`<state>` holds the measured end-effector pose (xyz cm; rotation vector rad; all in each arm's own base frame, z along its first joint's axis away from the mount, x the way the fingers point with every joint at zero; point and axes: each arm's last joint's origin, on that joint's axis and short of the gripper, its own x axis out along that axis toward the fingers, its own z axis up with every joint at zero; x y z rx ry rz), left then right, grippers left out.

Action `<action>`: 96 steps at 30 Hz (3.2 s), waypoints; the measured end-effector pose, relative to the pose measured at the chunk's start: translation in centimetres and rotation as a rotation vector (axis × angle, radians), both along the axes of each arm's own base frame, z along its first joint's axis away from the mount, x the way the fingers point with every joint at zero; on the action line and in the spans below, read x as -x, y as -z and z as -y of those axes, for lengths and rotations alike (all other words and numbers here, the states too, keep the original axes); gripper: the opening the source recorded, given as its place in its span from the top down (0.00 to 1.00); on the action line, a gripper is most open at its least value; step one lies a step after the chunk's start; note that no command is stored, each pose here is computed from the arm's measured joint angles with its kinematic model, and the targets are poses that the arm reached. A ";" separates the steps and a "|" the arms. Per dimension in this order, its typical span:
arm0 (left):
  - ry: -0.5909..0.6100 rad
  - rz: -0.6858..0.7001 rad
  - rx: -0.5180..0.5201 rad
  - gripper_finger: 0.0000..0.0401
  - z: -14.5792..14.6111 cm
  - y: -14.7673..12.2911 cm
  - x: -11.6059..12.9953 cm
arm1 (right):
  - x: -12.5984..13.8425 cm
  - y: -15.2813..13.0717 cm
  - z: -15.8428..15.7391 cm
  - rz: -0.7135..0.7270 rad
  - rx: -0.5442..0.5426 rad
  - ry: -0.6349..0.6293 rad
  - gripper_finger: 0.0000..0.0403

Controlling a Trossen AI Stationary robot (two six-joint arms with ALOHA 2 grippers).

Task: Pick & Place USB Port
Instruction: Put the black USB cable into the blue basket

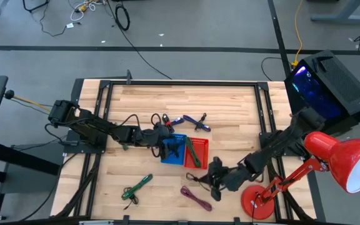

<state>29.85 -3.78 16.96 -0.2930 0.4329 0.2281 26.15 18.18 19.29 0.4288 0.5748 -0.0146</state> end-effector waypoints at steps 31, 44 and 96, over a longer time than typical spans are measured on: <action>0.162 0.774 -0.144 0.47 -1.7 -7.5 -0.8 | -3.7 -8.7 10.5 0.493 0.523 0.195 1.00; 0.146 0.773 -0.158 0.66 -2.9 -7.5 -0.9 | -4.7 -8.5 12.8 0.519 0.501 0.134 1.00; -0.221 0.056 0.194 0.93 1.0 -2.0 1.8 | -0.9 -7.5 12.5 0.136 0.560 0.192 0.77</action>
